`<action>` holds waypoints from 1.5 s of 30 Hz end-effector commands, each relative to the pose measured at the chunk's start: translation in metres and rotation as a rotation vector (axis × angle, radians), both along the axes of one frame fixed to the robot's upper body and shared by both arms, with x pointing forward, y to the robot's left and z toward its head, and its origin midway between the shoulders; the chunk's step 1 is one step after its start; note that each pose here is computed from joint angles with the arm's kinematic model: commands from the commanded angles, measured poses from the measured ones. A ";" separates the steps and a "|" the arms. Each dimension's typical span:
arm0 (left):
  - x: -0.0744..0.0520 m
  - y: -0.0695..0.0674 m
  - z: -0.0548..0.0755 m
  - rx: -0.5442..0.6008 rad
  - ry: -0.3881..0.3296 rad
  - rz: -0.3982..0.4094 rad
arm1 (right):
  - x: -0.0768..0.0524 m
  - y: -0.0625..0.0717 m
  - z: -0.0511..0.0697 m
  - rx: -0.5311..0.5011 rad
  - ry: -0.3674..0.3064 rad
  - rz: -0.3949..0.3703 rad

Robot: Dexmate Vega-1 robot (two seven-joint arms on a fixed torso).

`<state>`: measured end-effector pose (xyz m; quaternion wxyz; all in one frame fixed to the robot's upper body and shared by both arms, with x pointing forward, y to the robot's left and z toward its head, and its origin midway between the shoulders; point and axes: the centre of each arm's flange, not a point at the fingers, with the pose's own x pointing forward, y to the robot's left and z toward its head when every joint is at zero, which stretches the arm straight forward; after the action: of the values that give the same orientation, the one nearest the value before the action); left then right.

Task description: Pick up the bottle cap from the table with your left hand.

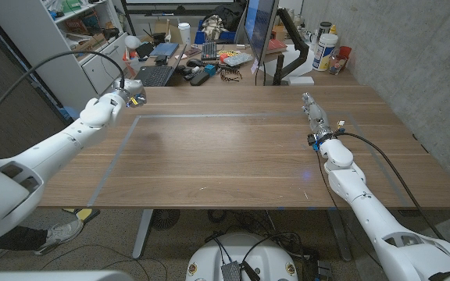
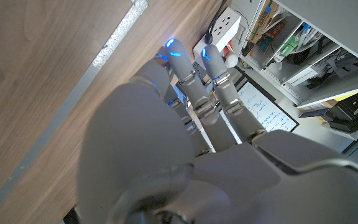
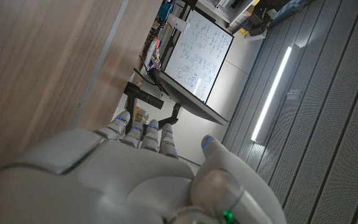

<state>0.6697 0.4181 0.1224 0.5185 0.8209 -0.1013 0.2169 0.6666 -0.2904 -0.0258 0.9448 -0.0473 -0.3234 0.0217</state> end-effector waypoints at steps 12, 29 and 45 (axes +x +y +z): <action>-0.018 0.000 0.020 -0.007 -0.050 0.000 | -0.003 0.002 -0.003 0.007 -0.008 0.007; -0.026 -0.002 0.031 -0.014 -0.080 -0.001 | -0.003 0.002 -0.003 0.012 -0.010 0.011; -0.033 -0.006 0.045 -0.019 -0.114 -0.011 | -0.004 0.001 -0.004 0.019 -0.017 0.008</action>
<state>0.6410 0.4150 0.1577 0.5197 0.8062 -0.1249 0.2537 0.6633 -0.2890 -0.0288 0.9428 -0.0386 -0.3303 0.0235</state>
